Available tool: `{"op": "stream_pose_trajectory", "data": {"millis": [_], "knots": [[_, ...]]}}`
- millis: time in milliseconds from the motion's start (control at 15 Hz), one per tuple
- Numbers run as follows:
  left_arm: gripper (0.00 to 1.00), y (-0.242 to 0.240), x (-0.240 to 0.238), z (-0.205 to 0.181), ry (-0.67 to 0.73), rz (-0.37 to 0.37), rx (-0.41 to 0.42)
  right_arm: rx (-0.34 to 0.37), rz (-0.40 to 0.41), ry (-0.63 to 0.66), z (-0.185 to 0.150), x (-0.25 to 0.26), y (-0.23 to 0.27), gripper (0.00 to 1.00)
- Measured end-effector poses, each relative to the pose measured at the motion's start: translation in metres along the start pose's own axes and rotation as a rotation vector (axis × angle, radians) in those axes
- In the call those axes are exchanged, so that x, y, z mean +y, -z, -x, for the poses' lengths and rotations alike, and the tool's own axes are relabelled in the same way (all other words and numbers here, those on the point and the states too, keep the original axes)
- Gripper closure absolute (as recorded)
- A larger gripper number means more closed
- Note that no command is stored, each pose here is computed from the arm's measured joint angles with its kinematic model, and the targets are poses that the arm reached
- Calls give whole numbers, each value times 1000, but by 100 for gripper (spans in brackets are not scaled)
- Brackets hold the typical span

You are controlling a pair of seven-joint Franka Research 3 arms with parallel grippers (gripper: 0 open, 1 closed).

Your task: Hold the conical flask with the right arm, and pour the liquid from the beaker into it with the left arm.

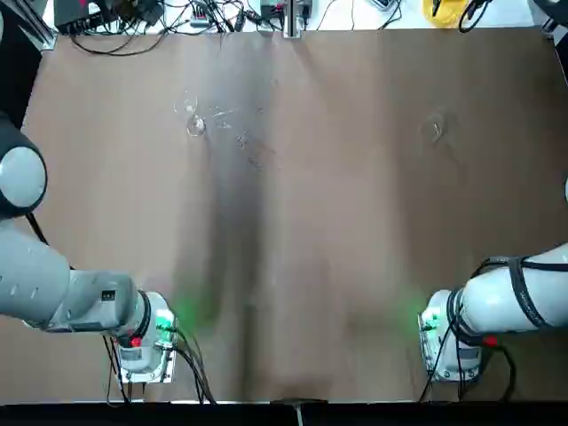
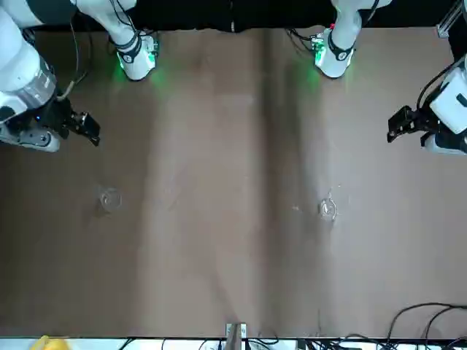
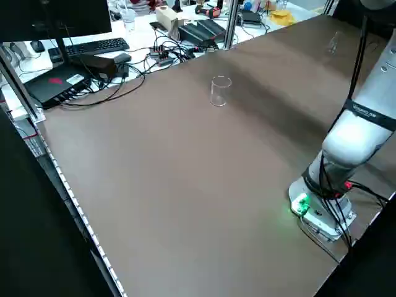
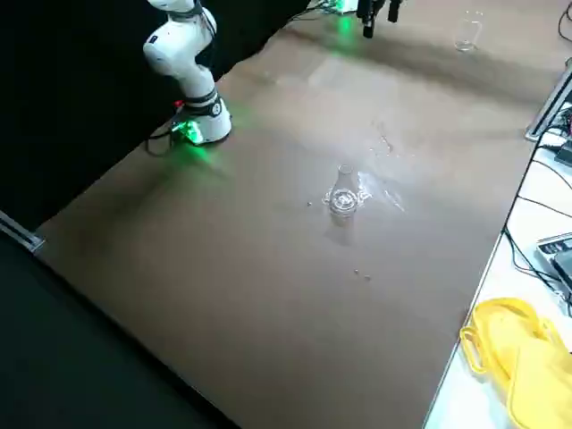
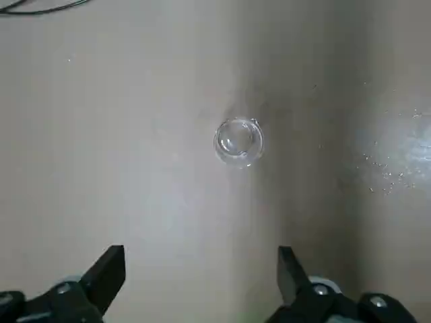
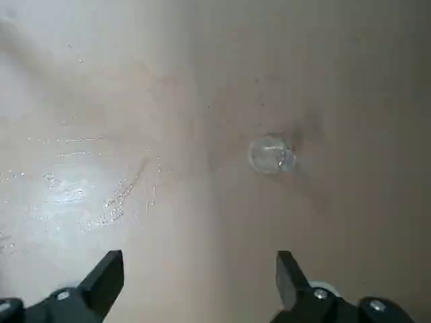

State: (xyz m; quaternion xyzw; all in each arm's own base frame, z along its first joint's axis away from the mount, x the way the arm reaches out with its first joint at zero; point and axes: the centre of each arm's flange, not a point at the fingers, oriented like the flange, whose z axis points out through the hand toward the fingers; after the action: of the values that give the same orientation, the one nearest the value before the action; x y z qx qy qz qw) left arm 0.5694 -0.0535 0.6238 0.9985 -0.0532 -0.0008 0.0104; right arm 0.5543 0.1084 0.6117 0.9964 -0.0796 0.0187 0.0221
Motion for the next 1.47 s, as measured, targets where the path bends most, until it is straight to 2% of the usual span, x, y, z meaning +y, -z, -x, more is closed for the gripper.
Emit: {"op": "stream_pose_trajectory", "data": {"millis": [400,600,667,867,1133,1267,1333,1400,1467], "knots": [[0,-3,-5,2,16,0,-27,-5,-9,35,-3,4,-9,0],[1,-23,-34,-4,42,6,-63,-7,-13,37,-5,8,-9,0],[1,-38,-51,-9,8,15,-87,-7,-13,42,-6,11,-10,0],[0,-87,-107,-26,-223,70,-124,-3,-53,65,-16,37,-10,0],[0,-140,-188,-32,-301,336,-15,7,-87,110,-32,81,-18,0],[0,-180,-211,-37,-449,463,59,-6,-89,126,-41,96,-32,0],[0,-202,-216,-44,-515,501,105,-17,-90,157,-46,102,-40,0],[0,-245,-220,-54,-616,564,174,-41,-128,249,-54,114,-60,0],[0,-263,-219,-58,-666,603,212,-48,-160,286,-58,121,-68,0]]}}
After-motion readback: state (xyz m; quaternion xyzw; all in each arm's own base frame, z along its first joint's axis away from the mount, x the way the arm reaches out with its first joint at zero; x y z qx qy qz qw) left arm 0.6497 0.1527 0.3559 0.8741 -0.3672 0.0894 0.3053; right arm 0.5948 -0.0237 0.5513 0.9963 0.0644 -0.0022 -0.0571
